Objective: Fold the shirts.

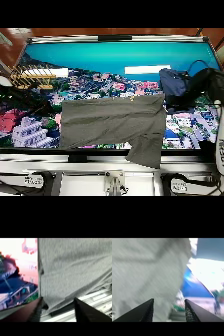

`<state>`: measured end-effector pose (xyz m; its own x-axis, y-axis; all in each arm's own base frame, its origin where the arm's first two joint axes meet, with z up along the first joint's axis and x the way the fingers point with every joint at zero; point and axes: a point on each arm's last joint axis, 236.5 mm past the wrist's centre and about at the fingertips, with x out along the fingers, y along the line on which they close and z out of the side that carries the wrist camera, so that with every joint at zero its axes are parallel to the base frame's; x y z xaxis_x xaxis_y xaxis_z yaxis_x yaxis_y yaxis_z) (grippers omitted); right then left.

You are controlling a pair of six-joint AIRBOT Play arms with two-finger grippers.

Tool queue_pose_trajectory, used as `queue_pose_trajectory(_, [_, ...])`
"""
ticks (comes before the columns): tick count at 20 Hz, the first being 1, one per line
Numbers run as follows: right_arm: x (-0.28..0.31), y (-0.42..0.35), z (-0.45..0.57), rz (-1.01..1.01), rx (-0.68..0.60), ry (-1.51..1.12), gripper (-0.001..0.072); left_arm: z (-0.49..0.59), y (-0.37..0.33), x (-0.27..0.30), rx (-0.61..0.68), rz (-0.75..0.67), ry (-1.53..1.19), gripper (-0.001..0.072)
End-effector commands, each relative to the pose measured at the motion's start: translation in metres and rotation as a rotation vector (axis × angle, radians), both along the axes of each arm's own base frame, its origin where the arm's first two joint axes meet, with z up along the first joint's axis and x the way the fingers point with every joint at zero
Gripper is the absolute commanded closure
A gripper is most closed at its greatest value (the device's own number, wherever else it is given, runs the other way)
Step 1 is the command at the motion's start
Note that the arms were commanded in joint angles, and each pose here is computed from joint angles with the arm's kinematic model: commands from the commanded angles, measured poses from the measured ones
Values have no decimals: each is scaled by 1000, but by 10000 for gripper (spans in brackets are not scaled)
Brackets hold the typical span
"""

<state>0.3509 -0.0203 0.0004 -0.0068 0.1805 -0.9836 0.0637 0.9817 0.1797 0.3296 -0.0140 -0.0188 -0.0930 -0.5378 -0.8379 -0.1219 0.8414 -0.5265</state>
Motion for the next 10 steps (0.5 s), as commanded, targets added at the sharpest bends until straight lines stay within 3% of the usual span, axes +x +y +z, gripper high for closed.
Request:
queue_pose_trajectory(1, [-40, -36, 15, -100, -15, 12, 207, -15, 4, -59, 8, 72, 24, 148])
queue_pose_trajectory(5, [-71, -51, 1, -250, 61, -6, 207, -55, -22, -125, -33, 31, -6, 153])
queue_pose_trajectory(10, [-64, -45, 0, -273, 111, -40, 207, -72, -27, -129, -37, 47, -12, 153])
